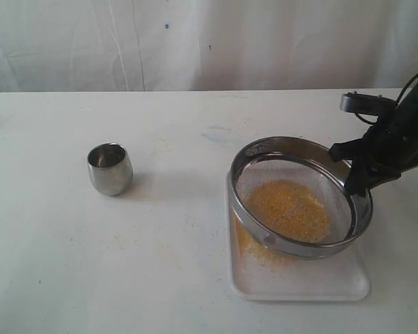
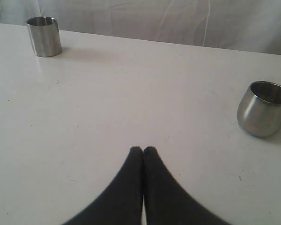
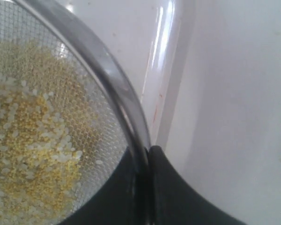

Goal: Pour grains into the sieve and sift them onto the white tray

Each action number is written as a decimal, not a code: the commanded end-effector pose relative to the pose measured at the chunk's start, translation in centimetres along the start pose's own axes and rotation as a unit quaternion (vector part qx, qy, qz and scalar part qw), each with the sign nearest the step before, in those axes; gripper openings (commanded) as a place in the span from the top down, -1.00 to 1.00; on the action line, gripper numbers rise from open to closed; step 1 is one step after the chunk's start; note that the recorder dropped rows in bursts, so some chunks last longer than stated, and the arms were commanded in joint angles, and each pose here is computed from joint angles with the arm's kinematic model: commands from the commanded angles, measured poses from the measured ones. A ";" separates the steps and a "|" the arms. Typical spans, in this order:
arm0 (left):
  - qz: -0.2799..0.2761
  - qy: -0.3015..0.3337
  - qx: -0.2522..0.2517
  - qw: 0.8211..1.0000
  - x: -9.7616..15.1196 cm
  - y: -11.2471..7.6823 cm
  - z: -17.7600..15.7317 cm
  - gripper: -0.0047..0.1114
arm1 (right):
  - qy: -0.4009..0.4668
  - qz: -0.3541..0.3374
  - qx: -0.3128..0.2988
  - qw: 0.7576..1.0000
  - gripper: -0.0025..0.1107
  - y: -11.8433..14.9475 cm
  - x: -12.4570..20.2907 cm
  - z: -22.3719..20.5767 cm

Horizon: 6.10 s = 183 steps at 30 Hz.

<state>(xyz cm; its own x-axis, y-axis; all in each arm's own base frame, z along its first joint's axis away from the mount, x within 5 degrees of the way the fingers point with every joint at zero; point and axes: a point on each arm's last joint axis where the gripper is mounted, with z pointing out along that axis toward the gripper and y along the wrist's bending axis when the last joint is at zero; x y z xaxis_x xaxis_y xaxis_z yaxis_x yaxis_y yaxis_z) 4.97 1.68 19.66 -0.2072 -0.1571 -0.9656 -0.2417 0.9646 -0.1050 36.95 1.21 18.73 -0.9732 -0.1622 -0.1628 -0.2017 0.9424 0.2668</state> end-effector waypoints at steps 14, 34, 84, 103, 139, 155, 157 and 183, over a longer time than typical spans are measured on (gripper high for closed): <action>0.001 -0.004 0.000 1.000 0.0 0.0 0.0 0.92 | -0.042 0.065 0.017 0.997 0.96 0.4 0.1 0.3; 0.002 -0.004 0.000 1.000 0.0 0.0 0.0 0.92 | 0.025 0.053 0.012 0.998 0.96 1.7 1.3 0.7; 0.002 -0.004 0.000 1.000 0.0 0.0 0.0 0.92 | -0.039 0.043 0.028 0.998 0.96 2.4 -0.6 -0.1; 0.002 -0.004 0.000 1.000 0.0 0.0 0.0 0.92 | -0.020 0.043 0.048 0.998 0.96 1.5 0.2 0.3; 0.002 -0.004 0.000 1.000 0.0 0.0 0.0 0.92 | 0.040 0.082 0.033 0.995 0.96 1.8 0.9 -0.4; 0.002 -0.004 0.000 1.000 0.0 0.0 0.0 0.92 | 0.023 0.041 0.042 0.998 0.96 1.8 1.0 0.3; 0.002 -0.004 0.000 1.000 0.0 0.0 0.0 0.92 | -0.015 0.073 0.051 0.996 0.96 1.4 0.2 0.0; 0.002 -0.004 0.000 1.000 0.0 0.0 0.0 0.92 | -0.018 0.104 0.045 0.993 0.96 2.3 1.2 0.1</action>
<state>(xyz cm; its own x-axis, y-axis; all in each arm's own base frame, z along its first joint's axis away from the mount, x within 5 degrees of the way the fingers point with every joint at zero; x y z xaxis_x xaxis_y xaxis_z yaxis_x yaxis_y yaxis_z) 4.97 1.68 19.67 -0.2072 -0.1563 -0.9657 -0.2418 0.9647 -0.1042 35.52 2.90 18.08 -0.9866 -0.0241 -0.1611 -0.0495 0.9866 0.1556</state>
